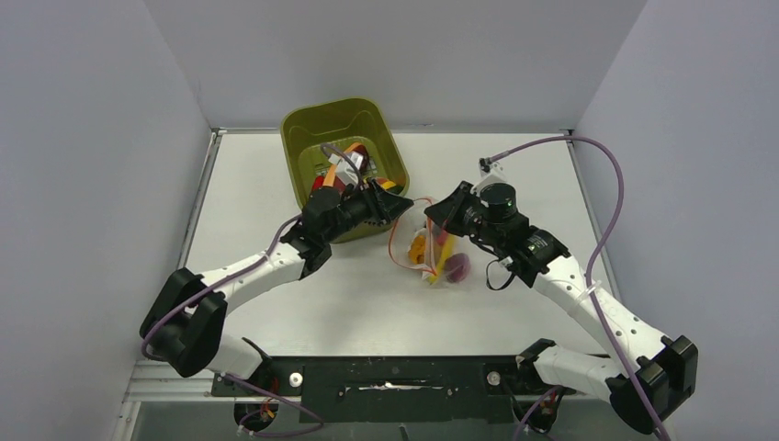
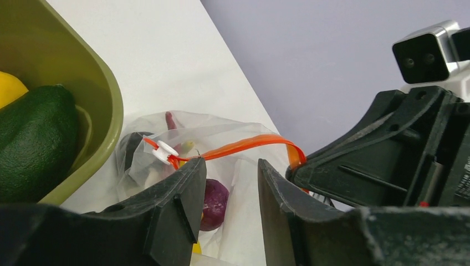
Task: Place the food in the zip-top bag and seal the zipper
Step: Place the fake vegetable in the zipper food storage bag, then zip the zipper food storage bag at the center of the board.
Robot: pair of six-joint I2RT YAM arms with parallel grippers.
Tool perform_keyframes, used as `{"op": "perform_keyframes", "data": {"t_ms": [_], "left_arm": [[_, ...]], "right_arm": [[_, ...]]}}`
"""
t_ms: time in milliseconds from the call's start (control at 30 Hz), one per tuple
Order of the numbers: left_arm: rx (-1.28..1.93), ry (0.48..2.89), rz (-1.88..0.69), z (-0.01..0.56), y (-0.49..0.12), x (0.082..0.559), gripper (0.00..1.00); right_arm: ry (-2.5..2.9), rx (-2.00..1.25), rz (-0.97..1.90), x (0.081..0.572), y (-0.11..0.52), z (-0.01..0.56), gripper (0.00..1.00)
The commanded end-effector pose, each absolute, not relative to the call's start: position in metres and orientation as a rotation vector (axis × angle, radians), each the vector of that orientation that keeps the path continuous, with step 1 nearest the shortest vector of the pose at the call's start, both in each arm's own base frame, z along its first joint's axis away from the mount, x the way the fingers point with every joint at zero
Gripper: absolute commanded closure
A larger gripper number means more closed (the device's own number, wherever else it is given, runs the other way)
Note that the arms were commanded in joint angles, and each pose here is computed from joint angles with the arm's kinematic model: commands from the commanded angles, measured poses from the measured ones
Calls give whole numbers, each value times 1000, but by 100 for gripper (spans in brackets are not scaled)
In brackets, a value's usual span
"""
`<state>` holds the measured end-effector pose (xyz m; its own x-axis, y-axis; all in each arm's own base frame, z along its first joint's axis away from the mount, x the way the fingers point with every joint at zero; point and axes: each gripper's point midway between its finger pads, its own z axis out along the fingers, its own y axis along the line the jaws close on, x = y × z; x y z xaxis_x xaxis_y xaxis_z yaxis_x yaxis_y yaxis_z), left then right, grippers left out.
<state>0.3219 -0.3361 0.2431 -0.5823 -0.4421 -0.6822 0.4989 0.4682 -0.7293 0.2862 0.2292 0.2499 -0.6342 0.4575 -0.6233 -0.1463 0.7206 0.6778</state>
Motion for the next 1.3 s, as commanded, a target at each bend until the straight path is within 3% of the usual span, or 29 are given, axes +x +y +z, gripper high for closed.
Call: {"op": "perform_keyframes", "data": {"t_ms": [0,233,400,533,833,1267], "left_arm": [[145,1652,-1311,287,-331,305,61],[493,1422,-1091,313,-301,268,60],[800,1361,-839,290,-281,247,58],[1126,1159,-781,264,-277,204,52],[1286,1073,-763,234,-272,181,49],[1372,1082,-751,218,-287,197,48]], "right_arm": [[1993,97,916,280,230,276,100],[2035,-260,867,253,232,286,100],[2068,-402,802,241,224,282,100],[2002,-553,892,219,233,296,100],[1921,-653,958,206,241,307,100],[1908,-744,1087,191,256,297,100]]}}
